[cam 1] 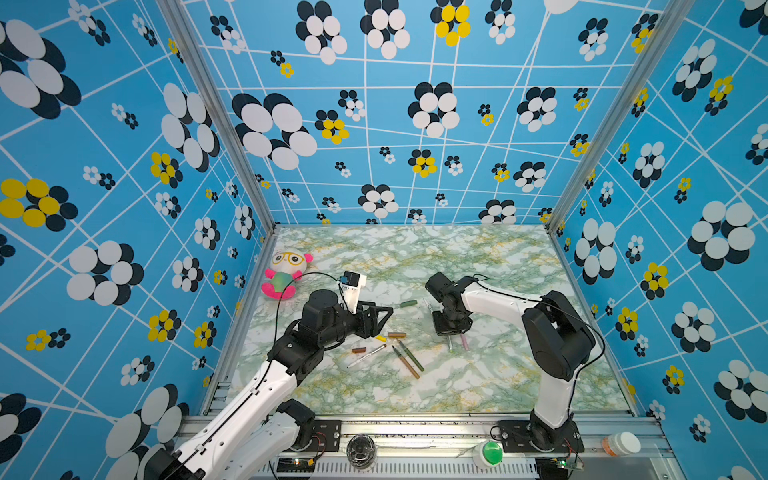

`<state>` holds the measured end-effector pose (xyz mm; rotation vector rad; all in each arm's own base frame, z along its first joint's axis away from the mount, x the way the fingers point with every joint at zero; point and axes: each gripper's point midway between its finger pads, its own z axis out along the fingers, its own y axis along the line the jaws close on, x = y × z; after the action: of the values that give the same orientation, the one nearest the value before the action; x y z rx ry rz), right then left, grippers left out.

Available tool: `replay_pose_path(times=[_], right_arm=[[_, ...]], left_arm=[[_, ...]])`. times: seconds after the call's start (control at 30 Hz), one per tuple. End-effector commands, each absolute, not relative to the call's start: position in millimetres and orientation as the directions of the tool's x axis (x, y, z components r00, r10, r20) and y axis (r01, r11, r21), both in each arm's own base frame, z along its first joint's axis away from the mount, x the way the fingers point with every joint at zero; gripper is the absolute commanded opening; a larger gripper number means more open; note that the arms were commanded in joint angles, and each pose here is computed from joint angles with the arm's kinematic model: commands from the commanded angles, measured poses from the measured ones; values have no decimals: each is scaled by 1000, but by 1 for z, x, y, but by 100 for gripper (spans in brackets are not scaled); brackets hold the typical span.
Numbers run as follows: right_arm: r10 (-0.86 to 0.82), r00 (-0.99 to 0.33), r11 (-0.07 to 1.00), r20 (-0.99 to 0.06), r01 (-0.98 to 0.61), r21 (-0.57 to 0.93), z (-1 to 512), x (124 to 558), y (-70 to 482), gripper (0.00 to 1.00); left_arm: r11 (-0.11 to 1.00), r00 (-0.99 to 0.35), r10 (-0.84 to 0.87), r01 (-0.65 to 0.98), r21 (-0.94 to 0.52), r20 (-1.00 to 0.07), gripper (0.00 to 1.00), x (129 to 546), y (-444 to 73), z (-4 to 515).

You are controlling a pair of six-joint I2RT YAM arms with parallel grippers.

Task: Insert the pens into the pen caps
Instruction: 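Carry the capped marker with the right gripper and lower it onto the table, then open the right gripper to release the capped marker and lift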

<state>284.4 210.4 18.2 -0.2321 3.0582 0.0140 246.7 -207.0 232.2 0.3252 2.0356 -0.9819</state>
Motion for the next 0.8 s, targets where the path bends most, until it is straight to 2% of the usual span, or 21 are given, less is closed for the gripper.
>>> replay_pose_path(times=[0.0,0.2,0.57,0.77], right_arm=[[-131,-987,991,-92,-129,-28,15,293,207,12],[-128,-987,992,-94,-126,-30,15,292,206,19],[-126,-987,992,-102,-124,-22,19,293,207,22],[-122,-978,991,-170,-130,36,54,297,215,29]], left_arm=[[645,-596,-112,565,-514,-795,71,244,-210,248],[645,-595,-113,566,-514,-796,71,244,-210,249],[650,-595,-112,562,-512,-796,71,244,-209,248],[658,-593,-116,556,-509,-797,71,243,-206,249]])
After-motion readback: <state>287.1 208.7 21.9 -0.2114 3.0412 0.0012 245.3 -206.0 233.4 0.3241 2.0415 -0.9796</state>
